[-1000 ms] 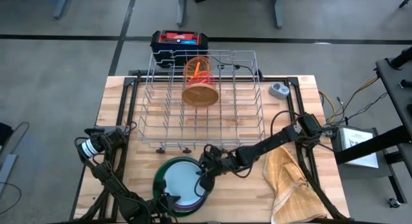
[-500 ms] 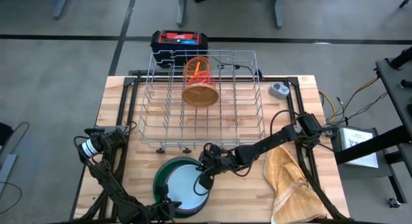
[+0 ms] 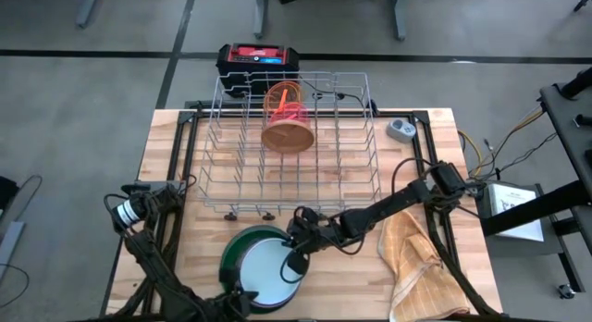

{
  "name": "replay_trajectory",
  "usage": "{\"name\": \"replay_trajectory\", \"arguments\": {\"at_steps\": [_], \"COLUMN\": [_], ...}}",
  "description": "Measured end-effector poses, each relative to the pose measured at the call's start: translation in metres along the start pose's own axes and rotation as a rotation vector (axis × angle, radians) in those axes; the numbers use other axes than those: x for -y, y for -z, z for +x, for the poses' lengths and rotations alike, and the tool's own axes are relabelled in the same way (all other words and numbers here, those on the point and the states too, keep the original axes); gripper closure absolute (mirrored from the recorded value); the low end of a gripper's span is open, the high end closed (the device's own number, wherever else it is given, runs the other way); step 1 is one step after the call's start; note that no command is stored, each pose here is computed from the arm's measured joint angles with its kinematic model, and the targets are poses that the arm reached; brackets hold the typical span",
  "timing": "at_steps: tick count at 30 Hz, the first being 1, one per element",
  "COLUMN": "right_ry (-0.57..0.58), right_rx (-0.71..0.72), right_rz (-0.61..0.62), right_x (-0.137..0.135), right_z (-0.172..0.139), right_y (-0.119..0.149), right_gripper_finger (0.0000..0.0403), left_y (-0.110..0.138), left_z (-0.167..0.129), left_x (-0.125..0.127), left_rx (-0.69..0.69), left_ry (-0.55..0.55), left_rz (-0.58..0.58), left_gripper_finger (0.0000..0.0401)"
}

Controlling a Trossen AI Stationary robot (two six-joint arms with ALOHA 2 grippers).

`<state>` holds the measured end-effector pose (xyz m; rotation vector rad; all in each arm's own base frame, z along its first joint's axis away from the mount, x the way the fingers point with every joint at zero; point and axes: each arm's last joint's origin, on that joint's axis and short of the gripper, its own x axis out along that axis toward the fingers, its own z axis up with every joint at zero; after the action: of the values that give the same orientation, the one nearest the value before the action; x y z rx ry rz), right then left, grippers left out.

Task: Sort dishes
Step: Put the white plate into the dish rack

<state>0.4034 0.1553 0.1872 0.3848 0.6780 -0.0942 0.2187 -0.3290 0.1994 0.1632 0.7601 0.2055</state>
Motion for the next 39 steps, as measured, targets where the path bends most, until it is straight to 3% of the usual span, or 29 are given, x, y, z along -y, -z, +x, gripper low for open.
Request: {"name": "replay_trajectory", "arguments": {"at_steps": [10,17,19,39], "right_ry": [0.081,0.102,0.057,0.104], "right_rx": [0.052,0.075,0.055,0.051], "right_rz": [-0.038,-0.073,-0.084,-0.135], "right_x": [-0.009,-0.017,-0.02,-0.018], "right_z": [-0.007,-0.013,-0.013,-0.002], "right_y": [0.006,0.003,0.002,0.009], "right_gripper_finger": [0.0395,0.0395,0.0395,0.0394], "left_y": [-0.013,-0.018,-0.017,0.021], "left_z": [-0.031,-0.045,-0.045,-0.016], "left_x": [0.003,-0.004,-0.007,-0.017], "left_rx": [-0.098,-0.12,-0.129,-0.195], "left_ry": [0.065,0.008,-0.013,-0.141], "left_rz": [-0.057,-0.067,-0.074,-0.205], "left_gripper_finger": [0.0401,0.0401,0.0401,0.0401]}}
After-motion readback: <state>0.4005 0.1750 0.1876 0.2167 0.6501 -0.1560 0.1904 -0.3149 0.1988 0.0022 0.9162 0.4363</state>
